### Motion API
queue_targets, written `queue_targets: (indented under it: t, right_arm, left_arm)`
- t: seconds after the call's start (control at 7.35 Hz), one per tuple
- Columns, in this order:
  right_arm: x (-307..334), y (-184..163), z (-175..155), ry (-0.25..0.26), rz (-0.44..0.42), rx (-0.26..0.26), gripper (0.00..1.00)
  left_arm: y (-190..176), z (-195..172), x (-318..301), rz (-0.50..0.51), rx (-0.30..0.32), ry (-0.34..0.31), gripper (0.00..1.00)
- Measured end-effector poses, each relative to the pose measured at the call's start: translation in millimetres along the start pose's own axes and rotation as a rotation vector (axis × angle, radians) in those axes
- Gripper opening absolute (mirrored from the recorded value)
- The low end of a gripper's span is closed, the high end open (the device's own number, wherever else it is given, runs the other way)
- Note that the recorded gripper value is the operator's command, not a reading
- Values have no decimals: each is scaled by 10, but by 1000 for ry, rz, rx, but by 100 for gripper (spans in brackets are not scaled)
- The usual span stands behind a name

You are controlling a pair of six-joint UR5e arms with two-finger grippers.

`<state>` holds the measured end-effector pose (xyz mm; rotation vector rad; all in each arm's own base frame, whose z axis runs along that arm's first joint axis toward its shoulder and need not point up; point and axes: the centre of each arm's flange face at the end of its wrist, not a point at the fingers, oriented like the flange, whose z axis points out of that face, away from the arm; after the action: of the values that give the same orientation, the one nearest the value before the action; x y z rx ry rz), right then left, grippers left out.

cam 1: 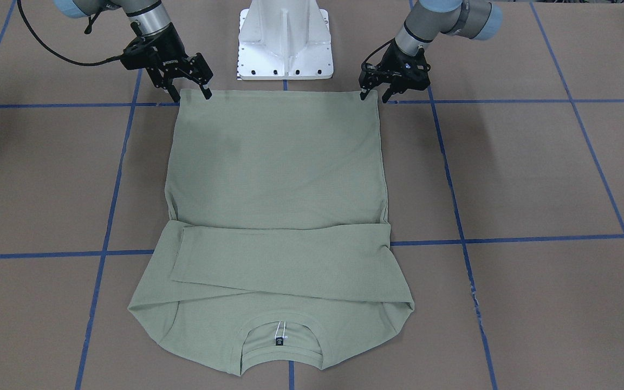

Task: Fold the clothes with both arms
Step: 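Adjust both grippers along the hem and grasp the two hem corners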

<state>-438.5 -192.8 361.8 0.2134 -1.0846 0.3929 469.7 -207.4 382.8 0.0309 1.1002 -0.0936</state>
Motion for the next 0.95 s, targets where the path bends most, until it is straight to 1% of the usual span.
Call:
queue_targets:
  t: [0.54, 0.68, 0.82, 0.95]
  right_arm:
    - [0, 0, 0, 0, 0, 0, 100]
    - [0, 0, 0, 0, 0, 0, 100]
    - [2, 0, 0, 0, 0, 0, 100]
    - [3, -1, 0, 0, 0, 0, 100]
  left_arm:
    - [79, 34, 6, 7, -15, -6, 55]
    - [107, 44, 11, 10, -20, -6, 20]
    - [127, 48, 19, 11, -24, -5, 0]
    - [137, 38, 34, 13, -25, -1, 0]
